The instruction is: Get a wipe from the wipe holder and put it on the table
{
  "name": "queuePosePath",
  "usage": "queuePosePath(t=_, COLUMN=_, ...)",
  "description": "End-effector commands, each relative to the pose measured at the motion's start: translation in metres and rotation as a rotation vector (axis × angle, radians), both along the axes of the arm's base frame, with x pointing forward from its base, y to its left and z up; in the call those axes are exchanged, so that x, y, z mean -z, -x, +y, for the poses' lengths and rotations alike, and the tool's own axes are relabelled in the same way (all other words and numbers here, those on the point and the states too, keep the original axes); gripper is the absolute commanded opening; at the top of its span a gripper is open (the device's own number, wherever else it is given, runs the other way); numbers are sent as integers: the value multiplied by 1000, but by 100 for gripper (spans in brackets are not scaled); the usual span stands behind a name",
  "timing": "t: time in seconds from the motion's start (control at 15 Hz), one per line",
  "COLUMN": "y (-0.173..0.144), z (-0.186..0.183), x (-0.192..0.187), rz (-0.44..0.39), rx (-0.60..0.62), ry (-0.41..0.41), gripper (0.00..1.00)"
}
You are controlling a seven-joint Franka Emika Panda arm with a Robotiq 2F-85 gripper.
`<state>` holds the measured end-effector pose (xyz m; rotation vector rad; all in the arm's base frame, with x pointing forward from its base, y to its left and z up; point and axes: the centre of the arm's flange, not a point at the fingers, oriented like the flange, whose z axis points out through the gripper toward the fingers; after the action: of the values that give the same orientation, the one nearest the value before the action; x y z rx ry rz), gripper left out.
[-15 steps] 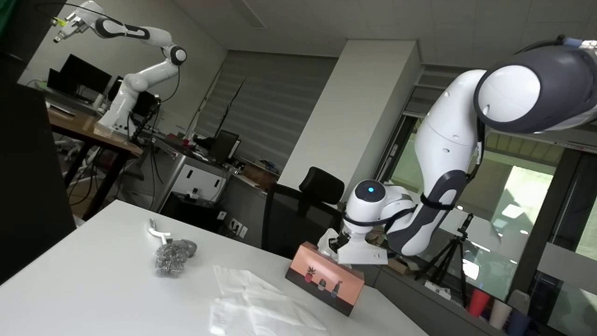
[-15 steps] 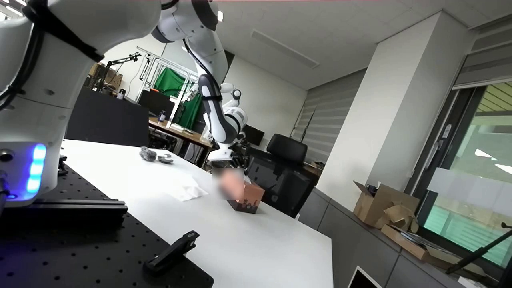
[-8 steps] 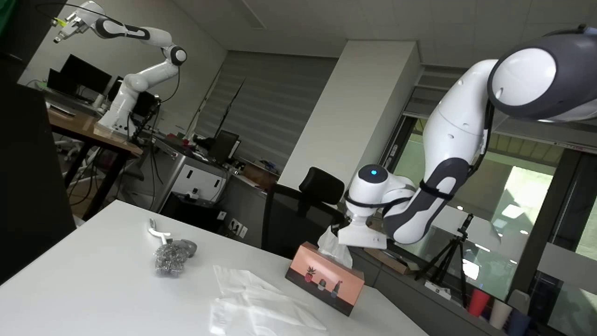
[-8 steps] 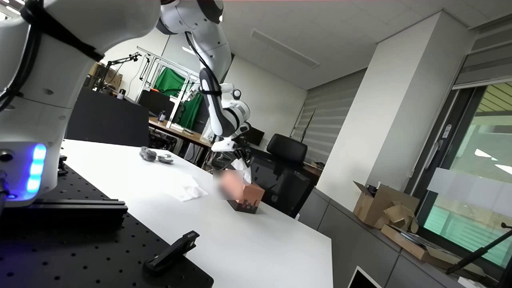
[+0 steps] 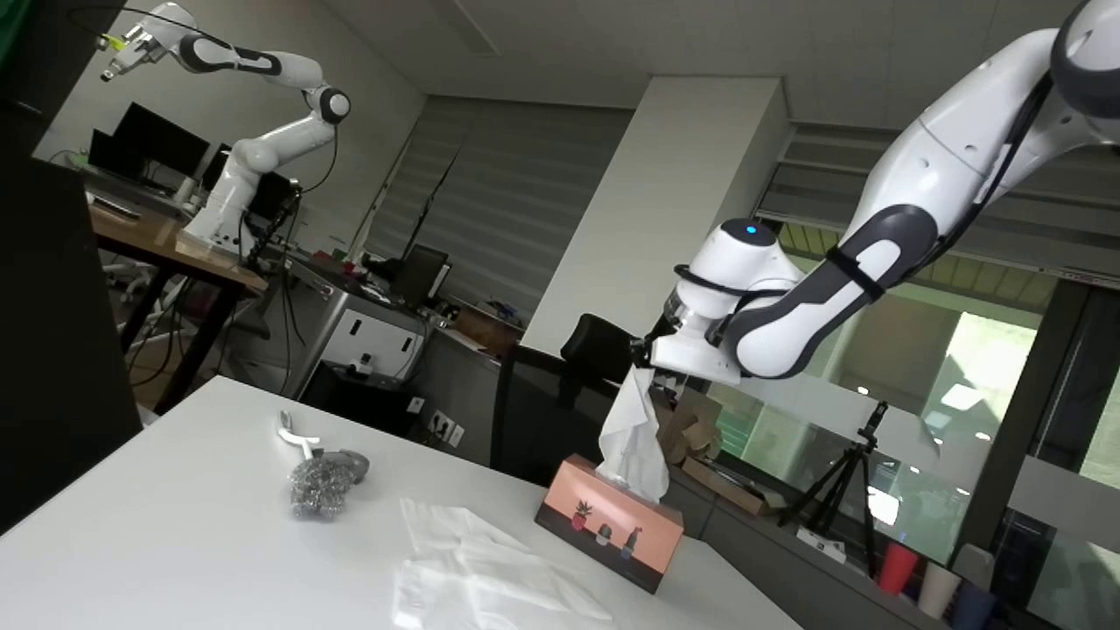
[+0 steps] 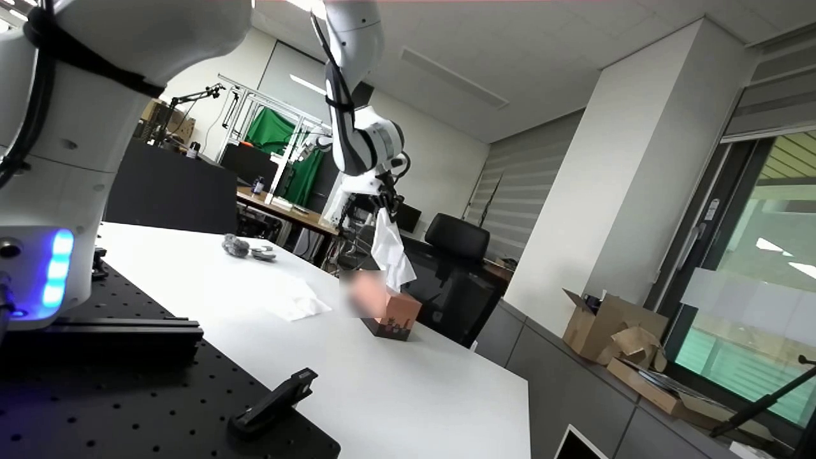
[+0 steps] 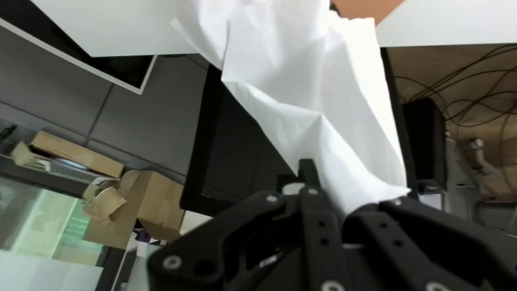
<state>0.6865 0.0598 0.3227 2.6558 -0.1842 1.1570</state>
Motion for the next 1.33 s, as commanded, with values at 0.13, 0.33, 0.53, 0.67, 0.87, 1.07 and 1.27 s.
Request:
queuePosePath(t=0.13, y=30, z=24, x=-63, rz=151, rx=-191, ry=-159, gripper=0)
queuePosePath(t=0.33, y=45, z=52, x=-40, rz=257, rx=-289, ry=-218, gripper=0)
queuePosePath(t=0.53, y=52, z=69, x=-6, rz=397, rx=-383, ry=-280, gripper=0)
queuePosePath(t=0.67, y=53, z=66, x=13, rz=482, rx=-468, ry=-336, gripper=0)
queuePosePath(t=0.87, y=48, z=45, x=45, rz=614, rx=-570, ry=-411, gripper=0)
queuePosePath(t=1.07, y=45, z=11, x=79, rz=793, rx=-617, ry=-464, gripper=0)
queuePosePath(t=1.27, y=54, z=-23, x=116, rz=991, rx=-630, ry=-515, gripper=0)
